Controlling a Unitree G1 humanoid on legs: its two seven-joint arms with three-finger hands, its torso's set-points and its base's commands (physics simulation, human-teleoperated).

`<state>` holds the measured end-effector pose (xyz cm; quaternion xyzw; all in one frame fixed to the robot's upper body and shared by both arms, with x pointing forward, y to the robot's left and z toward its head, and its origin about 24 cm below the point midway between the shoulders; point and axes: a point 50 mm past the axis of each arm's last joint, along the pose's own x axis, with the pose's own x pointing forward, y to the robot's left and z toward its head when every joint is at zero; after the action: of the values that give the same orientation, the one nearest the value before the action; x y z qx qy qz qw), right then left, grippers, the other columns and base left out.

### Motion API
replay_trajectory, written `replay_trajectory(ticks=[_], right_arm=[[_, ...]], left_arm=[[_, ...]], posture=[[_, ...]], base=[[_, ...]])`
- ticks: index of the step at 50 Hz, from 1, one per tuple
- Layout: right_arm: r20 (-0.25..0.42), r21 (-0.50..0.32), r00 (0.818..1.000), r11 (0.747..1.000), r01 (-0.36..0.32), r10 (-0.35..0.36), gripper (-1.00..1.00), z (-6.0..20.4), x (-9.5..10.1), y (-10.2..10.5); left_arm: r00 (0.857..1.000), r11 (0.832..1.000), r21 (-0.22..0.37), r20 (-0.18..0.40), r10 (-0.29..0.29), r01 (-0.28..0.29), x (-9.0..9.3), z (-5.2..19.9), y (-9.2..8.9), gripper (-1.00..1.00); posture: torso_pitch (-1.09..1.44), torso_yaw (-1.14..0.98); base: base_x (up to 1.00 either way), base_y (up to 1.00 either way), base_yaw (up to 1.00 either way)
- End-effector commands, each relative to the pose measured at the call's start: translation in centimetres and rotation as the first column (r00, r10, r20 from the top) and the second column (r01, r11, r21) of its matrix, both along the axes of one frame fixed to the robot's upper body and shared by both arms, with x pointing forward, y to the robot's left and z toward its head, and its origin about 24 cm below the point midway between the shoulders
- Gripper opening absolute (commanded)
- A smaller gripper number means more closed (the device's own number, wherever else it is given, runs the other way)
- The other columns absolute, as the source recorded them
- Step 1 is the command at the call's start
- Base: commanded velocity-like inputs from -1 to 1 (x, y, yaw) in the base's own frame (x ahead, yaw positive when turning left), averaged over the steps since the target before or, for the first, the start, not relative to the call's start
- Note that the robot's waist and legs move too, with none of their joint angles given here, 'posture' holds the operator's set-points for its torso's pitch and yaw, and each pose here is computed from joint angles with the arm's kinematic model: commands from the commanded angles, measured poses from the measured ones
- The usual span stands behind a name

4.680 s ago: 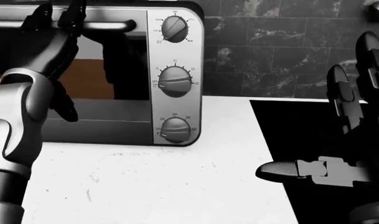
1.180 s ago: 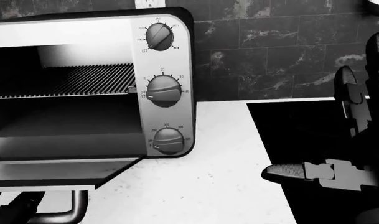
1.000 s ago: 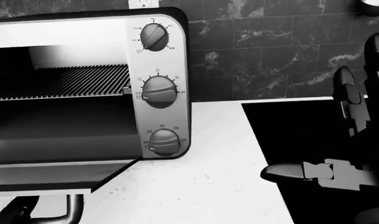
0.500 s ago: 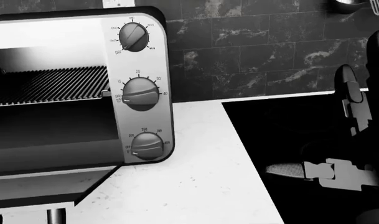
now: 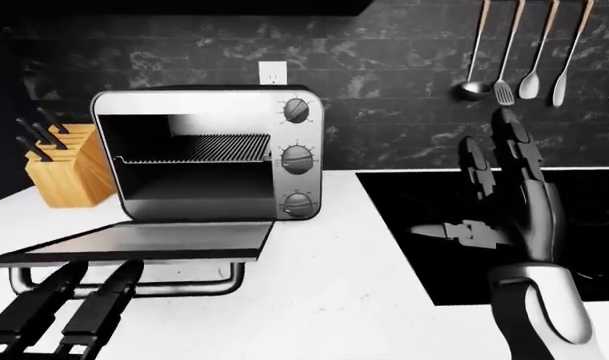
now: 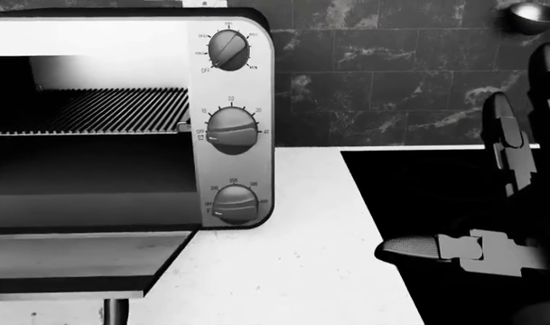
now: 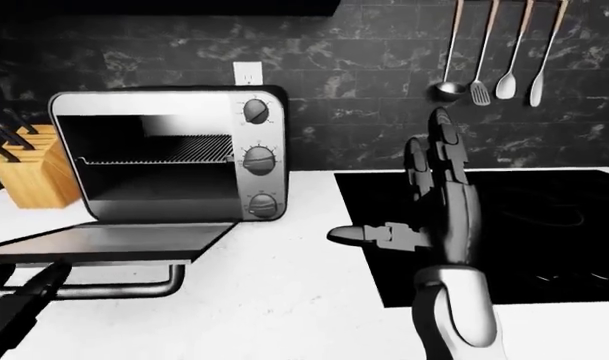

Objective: Open the toaster oven door.

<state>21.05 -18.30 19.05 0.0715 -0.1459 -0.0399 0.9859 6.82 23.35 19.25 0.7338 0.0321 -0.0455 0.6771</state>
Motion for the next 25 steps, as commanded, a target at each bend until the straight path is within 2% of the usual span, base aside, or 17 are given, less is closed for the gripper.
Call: replay_trajectory(ticks=[1,12,25], right_arm=[[0.066,-0.008,0.998,1.0,-0.003,0.003,1.0,1.1,-0.4,0.1],[0.068,-0.008,0.998,1.0,-0.003,0.004,1.0,1.4,-0.5,0.2],[0.069,-0.008,0.998,1.0,-0.005,0.006,1.0,1.4,-0.5,0.2]], left_arm=[[0.995,0.999,0.0,0.087,-0.04,0.04,0.1,1.1,-0.4,0.91],[0.988,0.999,0.022,0.144,-0.052,0.05,0.5,2.9,0.4,0.91],[0.988,0.997,0.026,0.138,-0.071,0.068,0.2,2.6,0.1,0.92]], posture=[[-0.55,0.0],[-0.55,0.0],[-0.55,0.0]], base=[[0.0,0.0,0.0],[0.0,0.0,0.0],[0.0,0.0,0.0]])
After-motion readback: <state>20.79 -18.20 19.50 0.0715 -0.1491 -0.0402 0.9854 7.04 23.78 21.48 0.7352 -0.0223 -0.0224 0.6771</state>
